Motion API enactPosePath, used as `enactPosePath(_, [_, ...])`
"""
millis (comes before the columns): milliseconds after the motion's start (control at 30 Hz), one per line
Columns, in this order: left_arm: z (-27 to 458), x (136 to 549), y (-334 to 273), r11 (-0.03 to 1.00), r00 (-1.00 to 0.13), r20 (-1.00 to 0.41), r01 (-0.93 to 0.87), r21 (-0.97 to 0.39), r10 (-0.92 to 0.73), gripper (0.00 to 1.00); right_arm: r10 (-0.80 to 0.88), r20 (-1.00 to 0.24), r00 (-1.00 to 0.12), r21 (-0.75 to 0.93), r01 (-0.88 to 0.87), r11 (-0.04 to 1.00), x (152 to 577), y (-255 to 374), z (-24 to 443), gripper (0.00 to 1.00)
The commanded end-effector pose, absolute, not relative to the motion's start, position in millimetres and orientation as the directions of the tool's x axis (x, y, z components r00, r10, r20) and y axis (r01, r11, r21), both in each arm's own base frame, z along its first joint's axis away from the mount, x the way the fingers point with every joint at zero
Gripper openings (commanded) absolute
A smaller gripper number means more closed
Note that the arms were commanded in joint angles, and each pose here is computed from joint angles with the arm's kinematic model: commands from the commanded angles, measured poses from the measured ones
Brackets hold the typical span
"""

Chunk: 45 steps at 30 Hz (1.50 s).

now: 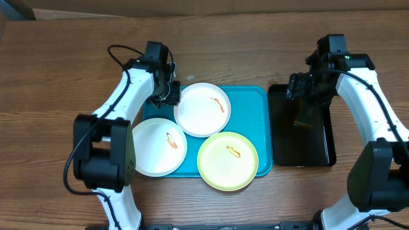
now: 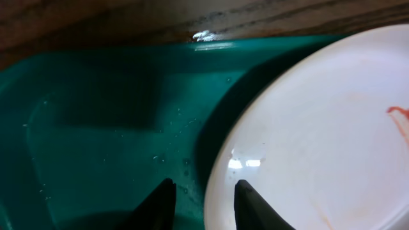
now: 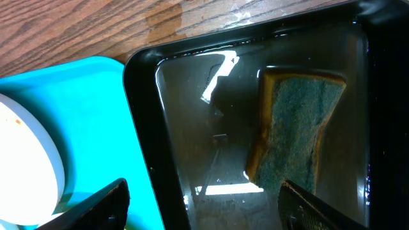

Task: Clean dirty plates on tray and stack at the side
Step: 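Move left gripper to the top white plate rim and grip it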

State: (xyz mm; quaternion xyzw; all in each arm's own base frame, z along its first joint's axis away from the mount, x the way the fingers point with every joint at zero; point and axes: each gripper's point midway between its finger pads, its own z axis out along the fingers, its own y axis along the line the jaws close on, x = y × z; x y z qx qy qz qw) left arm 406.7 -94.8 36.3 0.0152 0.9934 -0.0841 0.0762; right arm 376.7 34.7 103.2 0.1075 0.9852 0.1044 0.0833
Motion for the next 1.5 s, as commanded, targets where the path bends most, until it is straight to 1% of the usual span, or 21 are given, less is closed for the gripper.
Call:
enactPosePath(0, [17.9, 409.9, -98.4, 0.987, -0.99, -0.133, 0.069, -0.142, 0.05, 0.29, 0.239, -0.168, -0.956, 0.22, 0.2, 0.955, 382.9, 31.9, 109.9, 0.76])
enactPosePath(100, [12.3, 413.4, -103.0, 0.986, -0.988, -0.142, 0.079, -0.144, 0.059, 0.26, 0.239, -0.17, -0.956, 0.206, 0.203, 0.957, 382.7, 29.4, 109.4, 0.76])
enactPosePath(200, [14.5, 423.7, -111.7, 0.983, -0.979, -0.191, 0.101, -0.151, 0.071, 0.14, 0.241, -0.176, -0.954, 0.151, 0.216, 0.965, 381.1, 19.7, 106.9, 0.75])
enactPosePath(400, [21.7, 445.0, -129.0, 0.97, -0.943, -0.302, 0.193, -0.146, 0.142, 0.09, 0.242, -0.174, -0.955, 0.132, 0.221, 0.966, 379.6, 16.5, 106.1, 0.75])
enactPosePath(533, [25.6, 451.0, -139.2, 0.964, -0.927, -0.338, 0.223, -0.145, 0.164, 0.07, 0.242, -0.173, -0.955, 0.132, 0.221, 0.966, 379.3, 16.5, 106.1, 0.75])
enactPosePath(600, [27.7, 451.4, -143.8, 0.962, -0.924, -0.342, 0.233, -0.144, 0.173, 0.15, 0.242, -0.173, -0.955, 0.131, 0.221, 0.966, 379.2, 16.5, 106.0, 0.75])
enactPosePath(633, [28.5, 451.1, -145.4, 0.961, -0.923, -0.342, 0.236, -0.144, 0.176, 0.22, 0.242, -0.172, -0.955, 0.131, 0.221, 0.966, 379.1, 16.5, 106.0, 0.75])
enactPosePath(667, [29.0, 450.2, -146.8, 0.96, -0.924, -0.339, 0.239, -0.144, 0.179, 0.26, 0.241, -0.172, -0.955, 0.131, 0.221, 0.966, 378.9, 16.5, 106.0, 0.75])
enactPosePath(733, [28.6, 447.0, -147.5, 0.96, -0.928, -0.326, 0.24, -0.144, 0.183, 0.38, 0.241, -0.169, -0.956, 0.131, 0.221, 0.966, 378.4, 16.5, 105.9, 0.76])
enactPosePath(867, [25.3, 433.0, -147.4, 0.962, -0.945, -0.27, 0.23, -0.146, 0.185, 0.43, 0.241, -0.163, -0.957, 0.129, 0.222, 0.966, 376.8, 16.5, 105.6, 0.76])
enactPosePath(1067, [21.3, 411.9, -141.8, 0.971, -0.971, -0.176, 0.19, -0.146, 0.163, 0.43, 0.241, -0.163, -0.957, 0.129, 0.222, 0.966, 376.8, 16.5, 105.6, 0.77])
enactPosePath(1167, [22.7, 402.6, -138.9, 0.98, -0.986, -0.124, 0.131, -0.149, 0.113, 0.39, 0.241, -0.163, -0.957, 0.129, 0.222, 0.966, 376.6, 16.5, 105.5, 0.77])
enactPosePath(1200, [23.3, 401.5, -138.7, 0.982, -0.988, -0.117, 0.117, -0.15, 0.1, 0.35, 0.241, -0.163, -0.957, 0.129, 0.222, 0.967, 376.6, 16.4, 105.5, 0.77])
enactPosePath(1267, [24.3, 400.1, -138.3, 0.984, -0.992, -0.105, 0.091, -0.151, 0.076, 0.32, 0.242, -0.164, -0.956, 0.124, 0.223, 0.967, 376.7, 15.7, 105.5, 0.77])
enactPosePath(1333, [24.4, 399.6, -138.2, 0.986, -0.994, -0.099, 0.067, -0.153, 0.052, 0.22, 0.241, -0.169, -0.956, 0.107, 0.226, 0.968, 376.8, 12.5, 105.2, 0.77])
enactPosePath(1467, [24.4, 398.6, -138.5, 0.987, -0.996, -0.086, 0.01, -0.161, -0.004, 0.18, 0.242, -0.173, -0.955, 0.087, 0.23, 0.969, 376.7, 9.0, 105.0, 0.77])
